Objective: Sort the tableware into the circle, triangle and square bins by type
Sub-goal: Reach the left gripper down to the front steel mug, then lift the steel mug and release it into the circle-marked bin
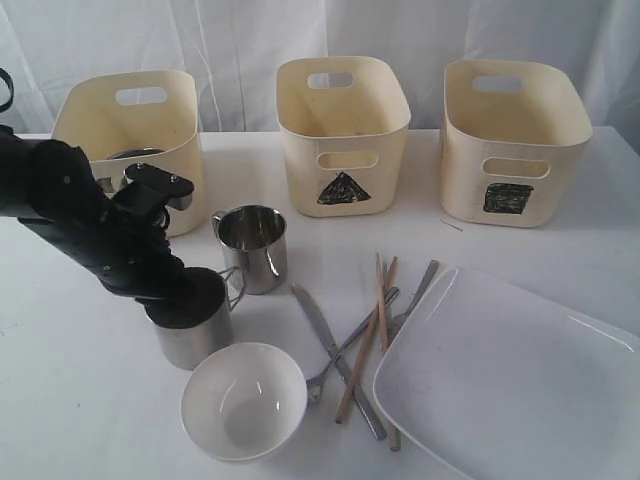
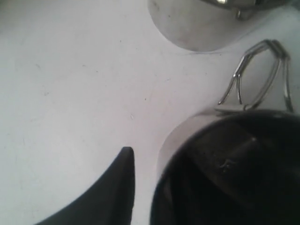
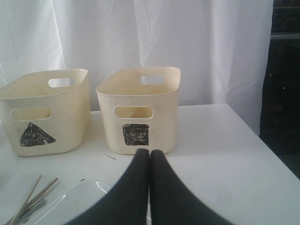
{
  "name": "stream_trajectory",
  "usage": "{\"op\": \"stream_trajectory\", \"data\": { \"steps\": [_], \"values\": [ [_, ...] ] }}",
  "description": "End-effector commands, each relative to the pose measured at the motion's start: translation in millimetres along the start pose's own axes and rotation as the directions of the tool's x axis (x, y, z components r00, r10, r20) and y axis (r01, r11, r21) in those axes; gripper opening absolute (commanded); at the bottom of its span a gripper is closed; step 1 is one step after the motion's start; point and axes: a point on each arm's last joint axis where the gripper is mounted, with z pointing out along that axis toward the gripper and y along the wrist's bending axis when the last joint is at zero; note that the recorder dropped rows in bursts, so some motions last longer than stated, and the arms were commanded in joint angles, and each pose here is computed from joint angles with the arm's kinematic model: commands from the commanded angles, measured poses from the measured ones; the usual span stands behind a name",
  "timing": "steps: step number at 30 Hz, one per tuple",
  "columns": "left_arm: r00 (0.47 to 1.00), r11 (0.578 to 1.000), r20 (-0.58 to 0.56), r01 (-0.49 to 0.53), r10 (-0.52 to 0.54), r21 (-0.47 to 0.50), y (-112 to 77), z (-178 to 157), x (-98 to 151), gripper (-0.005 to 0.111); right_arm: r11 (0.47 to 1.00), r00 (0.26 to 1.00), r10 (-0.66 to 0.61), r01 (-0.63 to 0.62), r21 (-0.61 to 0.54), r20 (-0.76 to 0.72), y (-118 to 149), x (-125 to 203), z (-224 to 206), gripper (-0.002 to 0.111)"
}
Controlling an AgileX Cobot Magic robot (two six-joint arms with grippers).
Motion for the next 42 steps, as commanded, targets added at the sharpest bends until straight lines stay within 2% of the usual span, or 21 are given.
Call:
{"op": "stream_trajectory", "data": {
  "steps": [1,3,8,14,18,21,29,33,37,39,42],
  "values": [
    [0.997,1.0,0.069,-0.017,0.019,-0.022,-0.8,-11.7,-5.2,0.006,1.0,1.0,0.005,-0.005,-0.003,0.014,0.1,0.1,-0.1,0.0],
    [0.995,0.999,0.095,-0.035,0.038,-0.036,-0.6,-21.8,-7.5,0.0,1.0,1.0,0.005,-0.005,-0.003,0.014,0.1,0.1,-0.1,0.0],
    [0.974,0.997,0.222,-0.033,0.049,-0.075,2.7,-67.7,-14.5,0.0,1.0,1.0,0.005,-0.005,-0.003,0.014,0.1,0.1,-0.1,0.0],
    [0.935,0.981,0.327,-0.082,0.137,-0.175,6.9,-128.2,-11.6,0.0,1.0,1.0,0.013,-0.013,-0.003,0.012,0.1,0.3,-0.1,0.0],
    [0.89,0.952,0.414,-0.066,0.191,-0.297,27.7,-158.2,-23.3,0.0,1.0,1.0,0.013,-0.013,-0.003,0.012,0.1,0.3,-0.1,0.0],
    [0.857,0.934,0.475,-0.02,0.199,-0.356,47.8,-164.7,-39.5,0.0,1.0,1.0,0.013,-0.013,-0.003,0.012,0.1,0.3,-0.1,0.0],
    [0.831,0.91,0.526,0.062,0.18,-0.409,99.6,-135.6,-86.5,0.0,1.0,1.0,0.013,-0.013,-0.003,0.014,0.1,0.1,-0.1,0.0],
    [0.846,0.904,0.502,0.061,0.178,-0.422,126.8,-87.1,-103.8,0.0,1.0,1.0,0.013,-0.013,-0.003,0.014,0.1,0.1,-0.1,0.0],
    [0.858,0.909,0.484,0.052,0.171,-0.414,137.9,-45.2,-110.0,0.0,1.0,1.0,0.013,-0.013,-0.003,0.012,0.1,0.3,-0.1,0.0],
    [0.868,0.912,0.469,0.048,0.164,-0.408,140.4,-33.1,-109.7,0.007,1.0,1.0,0.013,-0.013,-0.003,0.012,0.1,0.3,-0.1,0.0],
    [0.872,0.914,0.464,0.05,0.157,-0.404,141.8,-27.1,-109.9,0.026,1.0,1.0,0.013,-0.013,-0.003,0.012,0.1,0.3,-0.1,0.0]
  ]
}}
